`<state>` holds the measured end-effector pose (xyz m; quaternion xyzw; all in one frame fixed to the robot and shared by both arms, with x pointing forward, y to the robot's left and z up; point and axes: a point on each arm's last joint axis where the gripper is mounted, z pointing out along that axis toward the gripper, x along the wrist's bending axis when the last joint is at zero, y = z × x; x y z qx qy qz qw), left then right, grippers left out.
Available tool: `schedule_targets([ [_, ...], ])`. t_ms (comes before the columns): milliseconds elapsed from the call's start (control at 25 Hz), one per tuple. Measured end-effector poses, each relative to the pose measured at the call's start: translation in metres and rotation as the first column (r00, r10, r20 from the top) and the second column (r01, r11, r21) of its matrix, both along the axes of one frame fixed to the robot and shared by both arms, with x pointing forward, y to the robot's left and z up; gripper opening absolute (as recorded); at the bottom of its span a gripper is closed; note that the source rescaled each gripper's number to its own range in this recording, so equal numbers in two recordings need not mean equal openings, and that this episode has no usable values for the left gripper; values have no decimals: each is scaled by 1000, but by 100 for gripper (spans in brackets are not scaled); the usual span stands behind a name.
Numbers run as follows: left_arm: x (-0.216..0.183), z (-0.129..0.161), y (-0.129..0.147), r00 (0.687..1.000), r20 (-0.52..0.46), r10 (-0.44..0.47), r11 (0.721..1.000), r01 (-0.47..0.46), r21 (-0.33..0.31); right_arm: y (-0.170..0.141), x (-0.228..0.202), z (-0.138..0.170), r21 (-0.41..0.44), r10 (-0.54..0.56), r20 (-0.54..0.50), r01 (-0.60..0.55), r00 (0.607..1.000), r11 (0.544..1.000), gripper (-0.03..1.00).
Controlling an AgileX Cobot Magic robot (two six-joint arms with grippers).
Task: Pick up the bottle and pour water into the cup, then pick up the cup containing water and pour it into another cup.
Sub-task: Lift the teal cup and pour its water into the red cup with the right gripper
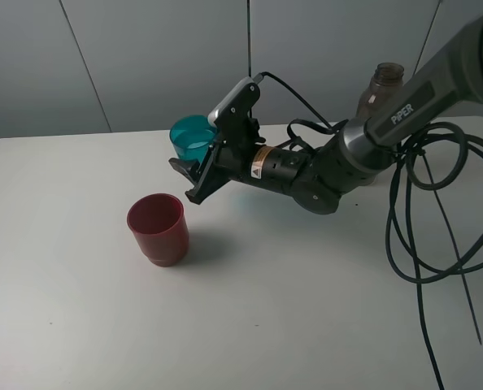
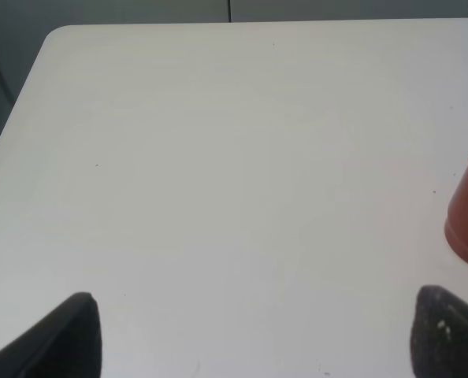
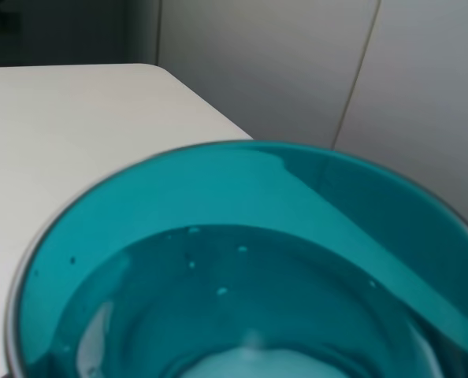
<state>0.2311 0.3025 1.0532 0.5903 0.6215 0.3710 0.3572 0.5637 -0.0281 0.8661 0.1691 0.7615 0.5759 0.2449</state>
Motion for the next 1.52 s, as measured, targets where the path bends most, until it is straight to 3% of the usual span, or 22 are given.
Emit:
schedule_targets([
  [400, 0, 0, 0, 1000, 0, 0, 1000, 0, 0, 8, 1, 6, -9, 40, 54, -39, 998, 999, 5],
  [1000, 0, 0, 0, 1000, 0, 0, 1000, 0, 0, 16, -6, 6, -135, 138, 209, -111, 968, 985, 5],
  [1320, 0, 0, 0, 1000, 0, 0, 1000, 0, 0, 18, -8, 6, -266, 216, 364, -121, 906, 956, 5],
  [1520, 0, 0, 0, 1000, 0, 0, 1000, 0, 0, 18, -8, 6, -356, 276, 460, -109, 844, 928, 5],
])
